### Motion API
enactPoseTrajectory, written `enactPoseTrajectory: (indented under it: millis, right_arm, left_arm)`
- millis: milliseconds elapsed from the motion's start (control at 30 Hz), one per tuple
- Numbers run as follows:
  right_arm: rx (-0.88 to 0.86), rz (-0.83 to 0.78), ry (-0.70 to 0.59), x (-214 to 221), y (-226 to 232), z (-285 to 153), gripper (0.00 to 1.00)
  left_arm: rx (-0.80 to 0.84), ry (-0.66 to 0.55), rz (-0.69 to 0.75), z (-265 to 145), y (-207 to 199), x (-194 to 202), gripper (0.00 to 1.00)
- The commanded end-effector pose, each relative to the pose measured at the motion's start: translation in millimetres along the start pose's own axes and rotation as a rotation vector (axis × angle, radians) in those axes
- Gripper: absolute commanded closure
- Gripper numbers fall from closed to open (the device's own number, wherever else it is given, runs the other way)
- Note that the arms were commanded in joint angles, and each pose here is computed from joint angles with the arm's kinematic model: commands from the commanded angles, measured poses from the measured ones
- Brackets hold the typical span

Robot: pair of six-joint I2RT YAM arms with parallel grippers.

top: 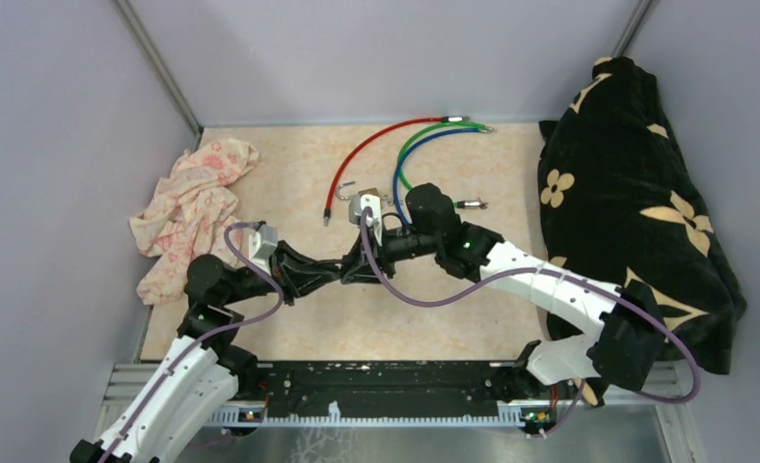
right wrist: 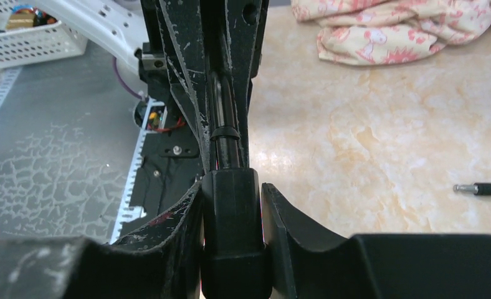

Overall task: Lock with the key
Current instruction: Lock the lock.

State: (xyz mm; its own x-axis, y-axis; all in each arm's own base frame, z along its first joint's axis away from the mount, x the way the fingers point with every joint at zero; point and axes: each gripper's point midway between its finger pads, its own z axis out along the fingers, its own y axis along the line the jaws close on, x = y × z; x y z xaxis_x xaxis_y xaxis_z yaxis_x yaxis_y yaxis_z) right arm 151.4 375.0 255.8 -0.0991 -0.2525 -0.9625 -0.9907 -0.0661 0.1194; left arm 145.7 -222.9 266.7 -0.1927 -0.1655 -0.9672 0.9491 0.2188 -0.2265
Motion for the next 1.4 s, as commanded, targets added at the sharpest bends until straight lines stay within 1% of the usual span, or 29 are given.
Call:
enactPoseTrajectory:
  millis: [0,67,133,167,200,233,367,500,533,600,733,900,933,1033,1200,1233,1267,1333,1367]
  right_arm:
    - [0.066,-0.152,-0.249,-79.9,-7.9,-23.2,0.7]
    - [0.045,-0.147,-0.258,-81.3,-6.3,-24.6,0.58]
    - [0.024,-0.127,-0.272,-82.9,-4.3,-27.1,0.42]
    - [0.022,-0.112,-0.282,-83.1,-4.7,-28.7,0.14]
    - [0.021,-0.096,-0.294,-82.8,-5.6,-31.0,0.03]
    - [0.015,-0.084,-0.313,-84.8,-5.3,-34.2,0.02]
    - [-0.035,-0.05,-0.41,-95.4,1.8,-43.6,0.02]
    - [-0.108,0.031,-0.513,-100.0,11.5,-42.9,0.02]
    - [-0.116,0.071,-0.541,-100.0,12.5,-43.1,0.02]
    - [-0.123,0.094,-0.575,-100.0,14.6,-41.2,0.05]
    - [-0.117,0.099,-0.583,-101.3,19.6,-29.9,0.11]
    - [-0.106,0.13,-0.597,-98.6,16.2,-23.3,0.23]
    - [-0.107,0.135,-0.599,-98.7,15.9,-22.3,0.24]
    - [-0.12,0.15,-0.594,-95.9,15.5,-16.9,0.24]
    - [-0.115,0.166,-0.596,-91.6,11.9,-13.2,0.21]
    - [-0.127,0.168,-0.592,-90.9,12.4,-11.6,0.23]
    - [-0.139,0.166,-0.591,-91.5,14.0,-10.9,0.27]
    - [-0.16,0.165,-0.587,-93.8,16.0,-9.1,0.45]
    - [-0.165,0.164,-0.585,-93.8,17.0,-8.1,0.55]
  left_arm:
    - [0.017,-0.139,0.095,-2.4,-13.3,-43.4,1.0]
    - [0.017,-0.159,0.1,-3.9,-15.0,-49.0,1.0]
    - [0.018,-0.177,0.103,-5.4,-17.1,-54.3,1.0]
    - [0.017,-0.186,0.108,-6.3,-18.1,-57.1,1.0]
    - [0.016,-0.193,0.108,-7.1,-18.5,-58.8,1.0]
    - [0.014,-0.201,0.109,-8.2,-19.3,-61.0,1.0]
    - [0.009,-0.232,0.123,-11.9,-21.4,-66.6,1.0]
    - [-0.001,-0.253,0.122,-14.2,-20.5,-69.0,1.0]
    - [-0.002,-0.255,0.119,-14.4,-20.3,-68.8,1.0]
    - [-0.006,-0.258,0.118,-14.8,-19.8,-68.3,1.0]
    - [-0.011,-0.266,0.116,-15.1,-19.1,-69.9,1.0]
    - [-0.013,-0.277,0.11,-15.9,-19.7,-72.7,1.0]
    - [-0.013,-0.278,0.105,-16.1,-19.9,-73.1,1.0]
    - [-0.016,-0.285,0.092,-16.5,-19.5,-73.9,1.0]
    - [-0.012,-0.294,0.067,-17.0,-21.2,-77.0,1.0]
    - [-0.013,-0.295,0.061,-16.9,-20.8,-76.8,1.0]
    - [-0.012,-0.295,0.058,-16.7,-20.6,-76.8,1.0]
    - [-0.013,-0.294,0.059,-16.5,-20.1,-76.4,1.0]
    - [-0.012,-0.291,0.058,-16.5,-20.2,-75.9,1.0]
